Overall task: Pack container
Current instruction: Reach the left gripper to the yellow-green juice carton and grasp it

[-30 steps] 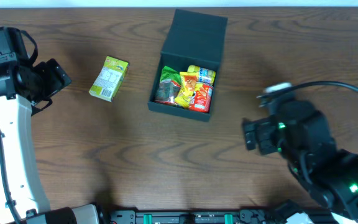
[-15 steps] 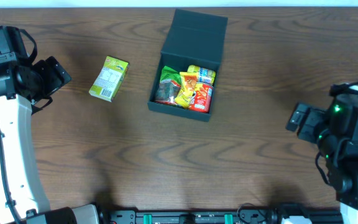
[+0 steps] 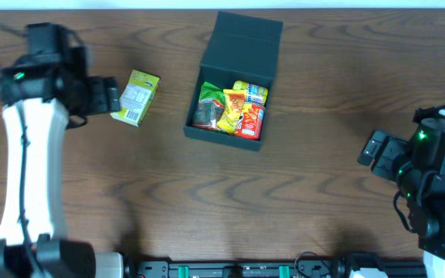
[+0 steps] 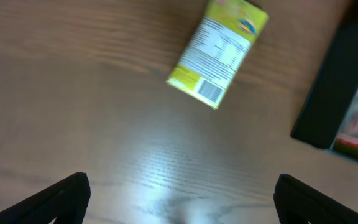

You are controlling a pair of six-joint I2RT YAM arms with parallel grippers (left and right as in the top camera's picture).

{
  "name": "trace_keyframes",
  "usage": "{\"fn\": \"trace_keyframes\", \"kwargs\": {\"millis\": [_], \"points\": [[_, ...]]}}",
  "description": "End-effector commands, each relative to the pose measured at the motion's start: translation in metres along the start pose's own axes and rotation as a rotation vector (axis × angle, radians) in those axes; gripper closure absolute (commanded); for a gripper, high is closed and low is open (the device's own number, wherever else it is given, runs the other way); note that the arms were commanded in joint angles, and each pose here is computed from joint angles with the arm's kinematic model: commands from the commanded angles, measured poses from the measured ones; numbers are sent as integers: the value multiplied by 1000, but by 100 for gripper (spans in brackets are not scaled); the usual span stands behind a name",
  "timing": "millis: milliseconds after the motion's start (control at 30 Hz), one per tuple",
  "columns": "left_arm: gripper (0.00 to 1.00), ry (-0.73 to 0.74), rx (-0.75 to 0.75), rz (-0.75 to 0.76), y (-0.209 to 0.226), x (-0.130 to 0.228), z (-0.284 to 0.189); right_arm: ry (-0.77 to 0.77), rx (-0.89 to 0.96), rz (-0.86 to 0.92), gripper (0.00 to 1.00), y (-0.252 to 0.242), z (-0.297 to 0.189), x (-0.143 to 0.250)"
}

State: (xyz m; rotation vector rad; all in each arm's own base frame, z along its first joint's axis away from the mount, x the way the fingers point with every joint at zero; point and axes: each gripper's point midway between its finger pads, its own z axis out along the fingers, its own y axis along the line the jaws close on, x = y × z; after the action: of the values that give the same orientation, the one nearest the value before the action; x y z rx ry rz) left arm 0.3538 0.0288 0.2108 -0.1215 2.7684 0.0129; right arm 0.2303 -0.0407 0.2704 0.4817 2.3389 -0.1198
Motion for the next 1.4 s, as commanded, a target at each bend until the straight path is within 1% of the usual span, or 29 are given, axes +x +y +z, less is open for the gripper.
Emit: {"fn": "trace_keyframes", "kwargs": {"millis": [0,67,200,300,400,433,500,533,667,800,1067,1367], "points": [[4,77,-35,211,-13,-1,31,6,4,8,1,-1,1,2],[5,112,-62,240,-16,-5,50,6,4,8,1,-1,1,2],[5,164,-36,270,-24,-17,87,6,4,8,1,-1,1,2],[5,190,-28,281,-20,-27,109,6,4,8,1,-1,1,2],[5,220,40,386,-26,-31,131,6,4,8,1,-1,1,2],[5,232,41,412,-25,-30,138,6,4,8,1,-1,1,2],[5,242,-6,401,-18,-32,151,6,4,8,1,-1,1,2],[5,249,-4,400,-18,-32,159,6,4,8,1,-1,1,2],[5,267,80,398,-32,-26,181,6,4,8,1,-1,1,2],[5,264,135,383,-42,-25,194,6,4,8,1,-1,1,2],[5,308,143,378,-49,-14,219,6,4,8,1,-1,1,2],[4,354,68,381,-43,-5,237,6,4,8,1,-1,1,2]]}}
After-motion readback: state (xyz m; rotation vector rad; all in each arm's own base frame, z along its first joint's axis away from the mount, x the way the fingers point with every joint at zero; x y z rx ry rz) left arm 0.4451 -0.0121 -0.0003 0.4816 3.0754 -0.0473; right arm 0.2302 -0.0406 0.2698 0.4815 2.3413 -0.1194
